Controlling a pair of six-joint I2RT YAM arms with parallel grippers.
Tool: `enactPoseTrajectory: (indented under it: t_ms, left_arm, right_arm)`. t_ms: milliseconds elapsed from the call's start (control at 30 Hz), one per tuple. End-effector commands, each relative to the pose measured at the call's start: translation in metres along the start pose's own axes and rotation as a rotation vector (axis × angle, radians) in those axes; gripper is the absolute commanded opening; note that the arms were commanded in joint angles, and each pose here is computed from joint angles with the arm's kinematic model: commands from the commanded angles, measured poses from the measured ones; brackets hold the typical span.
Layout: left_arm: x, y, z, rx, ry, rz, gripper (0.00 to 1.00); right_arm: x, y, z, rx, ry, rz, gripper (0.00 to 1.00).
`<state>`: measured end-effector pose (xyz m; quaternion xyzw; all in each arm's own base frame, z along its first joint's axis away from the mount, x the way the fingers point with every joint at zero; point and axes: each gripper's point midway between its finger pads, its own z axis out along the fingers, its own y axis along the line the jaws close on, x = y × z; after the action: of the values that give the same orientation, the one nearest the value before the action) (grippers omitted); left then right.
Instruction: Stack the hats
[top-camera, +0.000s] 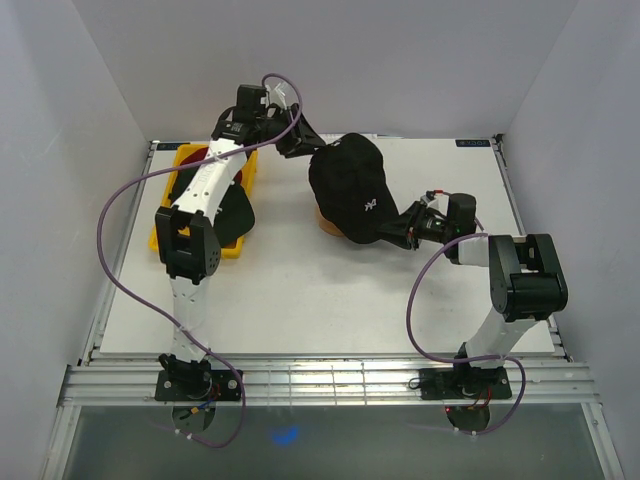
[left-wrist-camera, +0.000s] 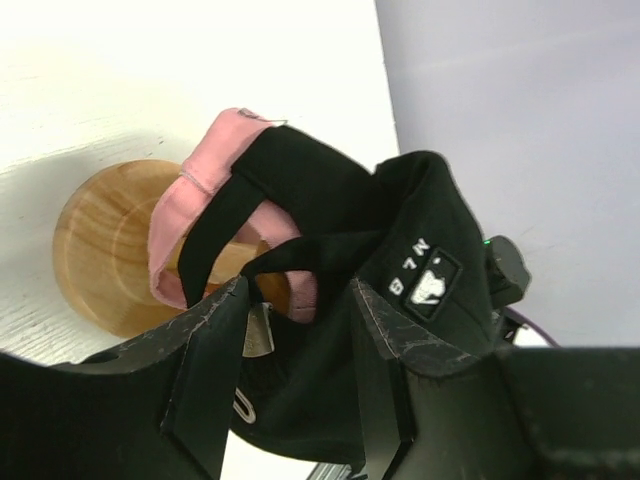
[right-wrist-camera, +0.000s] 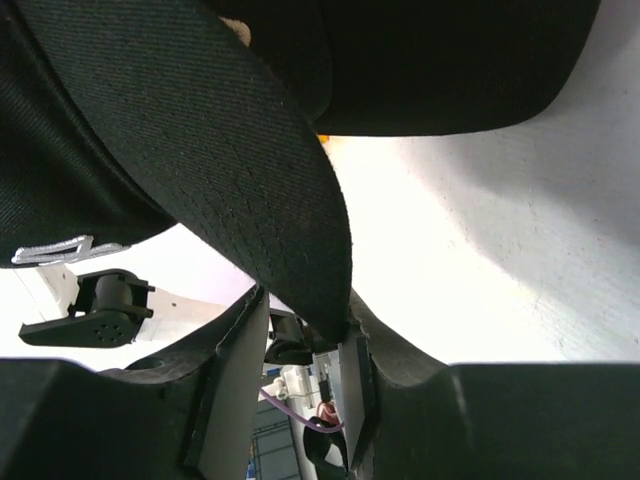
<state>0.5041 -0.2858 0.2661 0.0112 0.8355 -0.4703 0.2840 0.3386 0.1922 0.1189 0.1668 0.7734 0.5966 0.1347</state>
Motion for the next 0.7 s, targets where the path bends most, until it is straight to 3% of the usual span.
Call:
enactPoseTrajectory:
  t_ms: [0,367,667]
  left_arm:
    - [0.001,-0.004,-0.004,-0.033,0.006,0.06,0.55]
    - [0.004,0.018,0.003,-0.169,-0.016,0.153,0.39]
    - [0.007,0.018,0.012,-0.192,-0.02,0.184,0.11]
  right_arm:
    - [-0.009,0.006,0.004,-0.001,-0.003,-0.033,0.35]
    - [-0.014,0.005,0.004,0.019,-0.007,-0.028,0.27]
    - [-0.026,-0.015,-0.004,0.046,-0.043,0.041,0.16]
